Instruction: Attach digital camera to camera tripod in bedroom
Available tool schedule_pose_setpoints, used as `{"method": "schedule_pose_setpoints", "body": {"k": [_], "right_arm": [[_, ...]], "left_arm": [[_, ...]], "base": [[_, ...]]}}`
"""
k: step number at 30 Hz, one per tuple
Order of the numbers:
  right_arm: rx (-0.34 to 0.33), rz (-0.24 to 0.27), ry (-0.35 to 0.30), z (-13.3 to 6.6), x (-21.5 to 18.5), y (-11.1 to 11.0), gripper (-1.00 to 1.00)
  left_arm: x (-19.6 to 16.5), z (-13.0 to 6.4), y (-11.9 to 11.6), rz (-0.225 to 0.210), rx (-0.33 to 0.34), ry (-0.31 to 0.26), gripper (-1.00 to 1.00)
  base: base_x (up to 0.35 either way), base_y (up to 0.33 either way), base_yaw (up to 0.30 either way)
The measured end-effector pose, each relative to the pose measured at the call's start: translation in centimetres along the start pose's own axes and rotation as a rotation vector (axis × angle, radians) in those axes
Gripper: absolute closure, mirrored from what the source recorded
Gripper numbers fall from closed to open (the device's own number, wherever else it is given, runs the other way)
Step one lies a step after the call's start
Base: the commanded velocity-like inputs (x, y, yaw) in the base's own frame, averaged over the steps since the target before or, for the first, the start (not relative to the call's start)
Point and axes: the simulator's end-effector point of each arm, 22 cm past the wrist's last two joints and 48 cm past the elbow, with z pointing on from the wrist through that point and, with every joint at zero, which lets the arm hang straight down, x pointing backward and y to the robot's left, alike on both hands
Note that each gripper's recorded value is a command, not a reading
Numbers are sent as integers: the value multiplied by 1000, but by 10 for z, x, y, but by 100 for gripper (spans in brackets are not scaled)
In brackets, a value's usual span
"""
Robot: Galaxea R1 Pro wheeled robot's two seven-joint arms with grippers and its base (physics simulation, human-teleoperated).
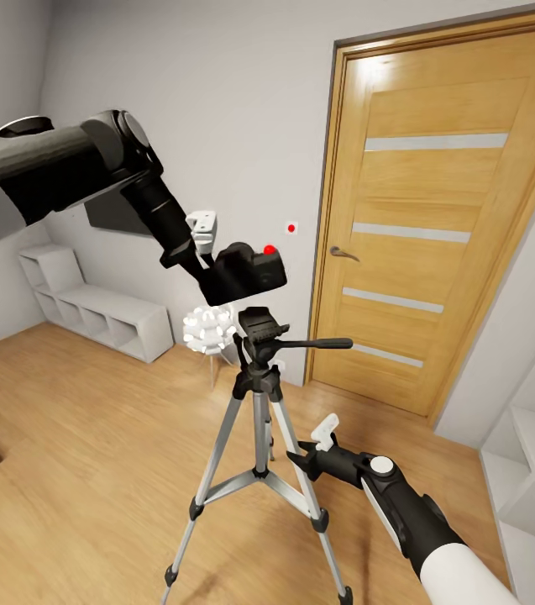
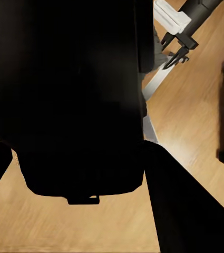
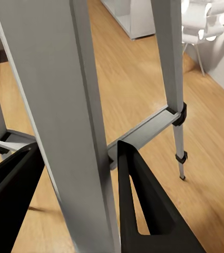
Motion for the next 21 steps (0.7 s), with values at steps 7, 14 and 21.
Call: {"method": "schedule_pose_setpoints", "body": {"k": [7, 14, 21], "right_arm": [[-1, 0, -1, 0, 0, 0, 100], [-1, 0, -1, 0, 0, 1, 100], [0, 0, -1, 1, 0, 1, 100]], "left_arm": [[-2, -3, -3, -9, 5, 23, 100], [-3, -11, -2, -72, -4, 31, 100], [-5, -13, -3, -146, -6, 36, 100]], "base": [[0, 0, 0], [0, 0, 0], [0, 0, 0]]}}
